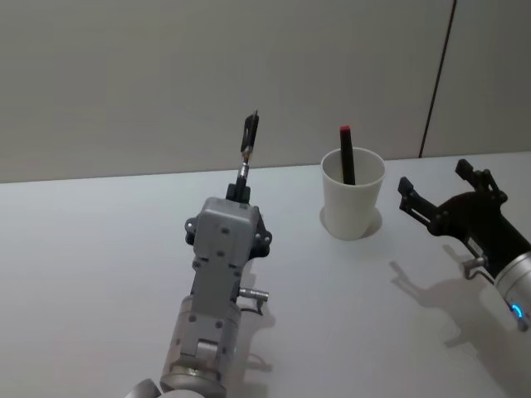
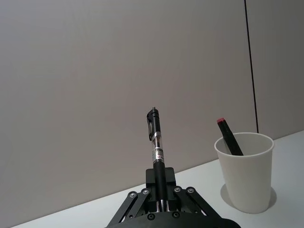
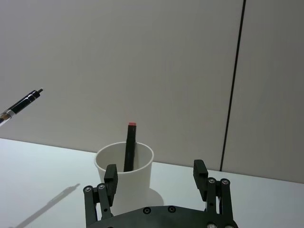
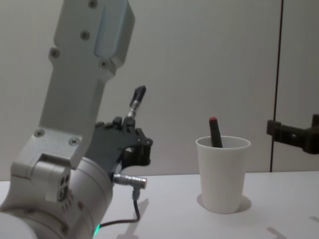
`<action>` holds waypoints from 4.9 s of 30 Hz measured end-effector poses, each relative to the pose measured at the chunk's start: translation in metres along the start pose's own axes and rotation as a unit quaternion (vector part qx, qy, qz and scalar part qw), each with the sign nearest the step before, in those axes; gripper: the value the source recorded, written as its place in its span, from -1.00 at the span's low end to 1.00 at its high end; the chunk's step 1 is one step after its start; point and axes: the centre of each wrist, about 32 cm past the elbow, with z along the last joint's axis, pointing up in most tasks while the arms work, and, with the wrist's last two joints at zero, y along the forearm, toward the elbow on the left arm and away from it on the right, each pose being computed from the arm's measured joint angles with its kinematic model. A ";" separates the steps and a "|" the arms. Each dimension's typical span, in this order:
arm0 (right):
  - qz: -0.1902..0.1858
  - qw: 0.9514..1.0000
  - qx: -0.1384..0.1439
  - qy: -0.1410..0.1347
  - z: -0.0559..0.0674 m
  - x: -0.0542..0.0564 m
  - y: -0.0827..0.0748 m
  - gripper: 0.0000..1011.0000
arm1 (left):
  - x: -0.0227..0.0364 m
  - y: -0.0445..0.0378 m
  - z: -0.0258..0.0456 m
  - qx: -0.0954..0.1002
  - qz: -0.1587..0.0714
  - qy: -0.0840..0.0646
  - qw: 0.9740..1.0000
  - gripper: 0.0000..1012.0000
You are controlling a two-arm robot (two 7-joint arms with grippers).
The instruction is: Place the pen into the pen holder.
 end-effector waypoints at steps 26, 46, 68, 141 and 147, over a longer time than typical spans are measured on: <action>0.144 0.976 0.037 0.161 0.029 -0.005 0.032 0.98 | 0.0019 0.0039 0.0053 -0.028 0.003 0.011 1.000 -0.77; 0.241 0.929 0.061 0.275 0.049 -0.016 0.057 0.98 | 0.0189 -0.0035 0.0065 -0.062 -0.114 0.049 0.990 -0.77; 0.183 0.958 0.006 0.221 0.034 0.016 0.029 0.98 | 0.0256 -0.0105 0.0084 -0.085 -0.187 0.069 0.976 -0.77; 0.207 0.885 0.058 0.412 0.027 -0.004 0.036 0.98 | 0.0267 -0.0116 0.0087 -0.089 -0.201 0.072 0.973 -0.77; 0.203 0.865 0.051 0.457 0.025 -0.007 0.039 0.98 | 0.0267 -0.0116 0.0087 -0.089 -0.201 0.072 0.973 -0.77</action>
